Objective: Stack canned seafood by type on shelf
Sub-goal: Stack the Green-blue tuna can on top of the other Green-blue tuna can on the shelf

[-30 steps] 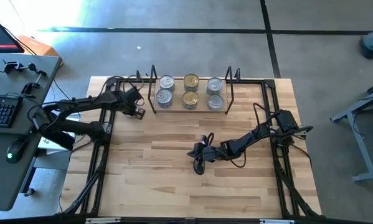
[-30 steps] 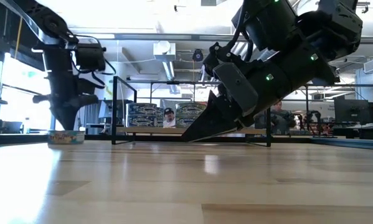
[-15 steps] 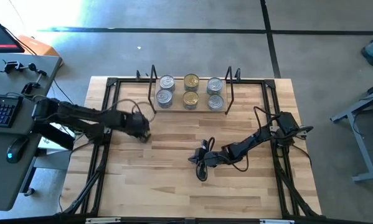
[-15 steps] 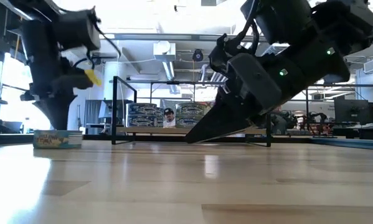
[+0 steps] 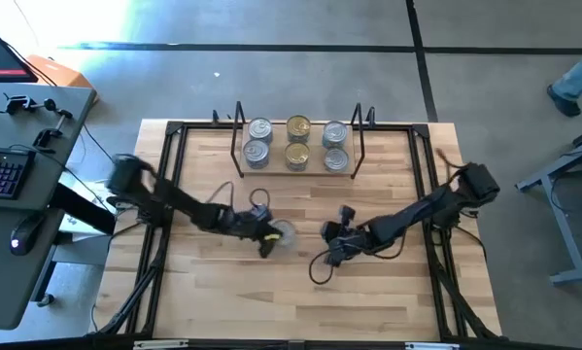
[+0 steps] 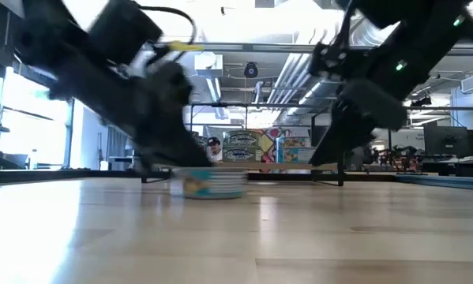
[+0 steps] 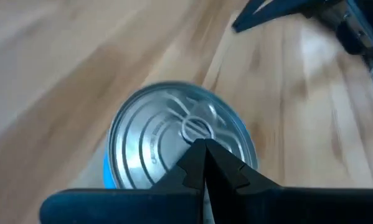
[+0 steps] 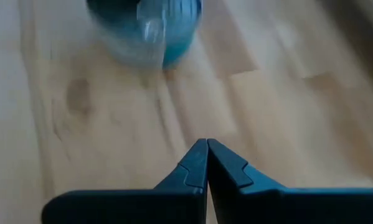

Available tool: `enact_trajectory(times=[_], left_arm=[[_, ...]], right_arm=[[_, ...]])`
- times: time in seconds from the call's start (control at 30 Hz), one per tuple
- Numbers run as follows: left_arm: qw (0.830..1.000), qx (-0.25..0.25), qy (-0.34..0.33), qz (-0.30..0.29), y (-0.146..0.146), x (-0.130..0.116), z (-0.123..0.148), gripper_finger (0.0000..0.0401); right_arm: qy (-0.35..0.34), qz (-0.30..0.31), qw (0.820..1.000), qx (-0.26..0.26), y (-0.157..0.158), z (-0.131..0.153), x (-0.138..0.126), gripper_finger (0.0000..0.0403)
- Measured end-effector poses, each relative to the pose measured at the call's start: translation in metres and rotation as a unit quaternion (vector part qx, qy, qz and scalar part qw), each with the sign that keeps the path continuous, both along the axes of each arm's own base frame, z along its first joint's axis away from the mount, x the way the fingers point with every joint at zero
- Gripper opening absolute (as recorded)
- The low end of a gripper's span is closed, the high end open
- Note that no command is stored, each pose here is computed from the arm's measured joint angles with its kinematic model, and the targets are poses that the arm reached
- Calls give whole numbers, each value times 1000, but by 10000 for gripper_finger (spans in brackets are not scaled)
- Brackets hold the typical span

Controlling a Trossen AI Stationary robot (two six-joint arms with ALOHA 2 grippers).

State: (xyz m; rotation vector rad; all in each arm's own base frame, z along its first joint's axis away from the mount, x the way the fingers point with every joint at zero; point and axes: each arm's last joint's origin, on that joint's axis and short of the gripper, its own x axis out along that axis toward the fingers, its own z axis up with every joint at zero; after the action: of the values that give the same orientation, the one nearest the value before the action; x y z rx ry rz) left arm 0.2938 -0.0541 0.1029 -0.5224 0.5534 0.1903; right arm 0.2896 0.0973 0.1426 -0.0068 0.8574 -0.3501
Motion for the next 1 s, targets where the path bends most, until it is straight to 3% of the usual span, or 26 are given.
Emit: enact_trajectory(times=[0.13,0.2,0.3,0.4,0.53,0.63,0.77,1.0], left_arm=[[997,41,-62,-13,8,43,-10,0],[994,63,-74,-50,9,62,-8,0],[985,106,-90,-99,6,86,11,0],[979,154,-61,-117,2,95,30,0],[971,216,17,-99,-4,89,49,0],[965,234,81,-82,-4,76,53,0],[961,224,151,-59,3,62,41,0],[966,189,158,-73,6,61,29,0]], right_arm=[[3,-6,1000,-25,-1,13,-9,0],[1,-3,1000,-30,0,14,-10,0],[3,12,999,-32,1,14,-9,4],[-28,28,999,-20,7,16,-4,22],[-93,77,993,6,17,22,9,75],[-106,91,990,10,22,16,15,118],[-56,103,993,17,19,-9,19,146],[-32,62,997,-22,4,-24,24,149]])
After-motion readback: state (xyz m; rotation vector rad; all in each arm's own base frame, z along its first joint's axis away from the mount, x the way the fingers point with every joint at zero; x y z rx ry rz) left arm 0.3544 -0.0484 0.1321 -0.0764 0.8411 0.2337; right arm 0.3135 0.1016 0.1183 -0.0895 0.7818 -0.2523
